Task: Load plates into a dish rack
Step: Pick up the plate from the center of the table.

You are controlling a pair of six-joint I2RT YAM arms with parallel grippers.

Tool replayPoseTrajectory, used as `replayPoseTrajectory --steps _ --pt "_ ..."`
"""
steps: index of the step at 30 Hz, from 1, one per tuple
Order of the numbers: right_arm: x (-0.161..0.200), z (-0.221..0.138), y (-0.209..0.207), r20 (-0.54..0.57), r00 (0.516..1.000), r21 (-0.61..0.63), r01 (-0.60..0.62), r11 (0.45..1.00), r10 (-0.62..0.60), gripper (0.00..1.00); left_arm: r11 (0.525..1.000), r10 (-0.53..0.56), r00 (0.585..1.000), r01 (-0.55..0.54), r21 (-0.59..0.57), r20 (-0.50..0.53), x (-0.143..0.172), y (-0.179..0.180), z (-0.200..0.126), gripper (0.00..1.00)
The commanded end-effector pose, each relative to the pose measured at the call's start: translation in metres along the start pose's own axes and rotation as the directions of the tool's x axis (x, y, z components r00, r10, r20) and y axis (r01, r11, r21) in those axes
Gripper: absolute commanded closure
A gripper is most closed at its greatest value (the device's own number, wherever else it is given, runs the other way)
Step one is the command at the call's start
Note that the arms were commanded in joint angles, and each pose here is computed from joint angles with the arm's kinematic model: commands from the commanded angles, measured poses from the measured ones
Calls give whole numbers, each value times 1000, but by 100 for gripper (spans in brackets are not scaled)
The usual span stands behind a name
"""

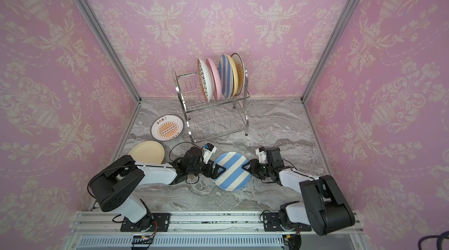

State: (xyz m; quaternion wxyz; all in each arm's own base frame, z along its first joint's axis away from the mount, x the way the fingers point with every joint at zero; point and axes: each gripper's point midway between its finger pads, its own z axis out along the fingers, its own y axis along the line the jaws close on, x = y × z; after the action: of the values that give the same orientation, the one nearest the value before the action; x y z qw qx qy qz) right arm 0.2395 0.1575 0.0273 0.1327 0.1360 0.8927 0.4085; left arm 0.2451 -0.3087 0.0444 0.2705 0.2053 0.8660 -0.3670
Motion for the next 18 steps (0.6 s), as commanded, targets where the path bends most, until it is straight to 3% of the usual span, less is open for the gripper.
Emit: replayPoseTrajectory --steps 1,18 --pt "37 4 -40 -81 987 134 -125 983 137 59 999 -38 991 38 -4 -125 33 4 5 1" --pt "20 -23 -15 11 997 140 -76 987 76 86 999 -31 996 30 -10 -78 16 0 4 1"
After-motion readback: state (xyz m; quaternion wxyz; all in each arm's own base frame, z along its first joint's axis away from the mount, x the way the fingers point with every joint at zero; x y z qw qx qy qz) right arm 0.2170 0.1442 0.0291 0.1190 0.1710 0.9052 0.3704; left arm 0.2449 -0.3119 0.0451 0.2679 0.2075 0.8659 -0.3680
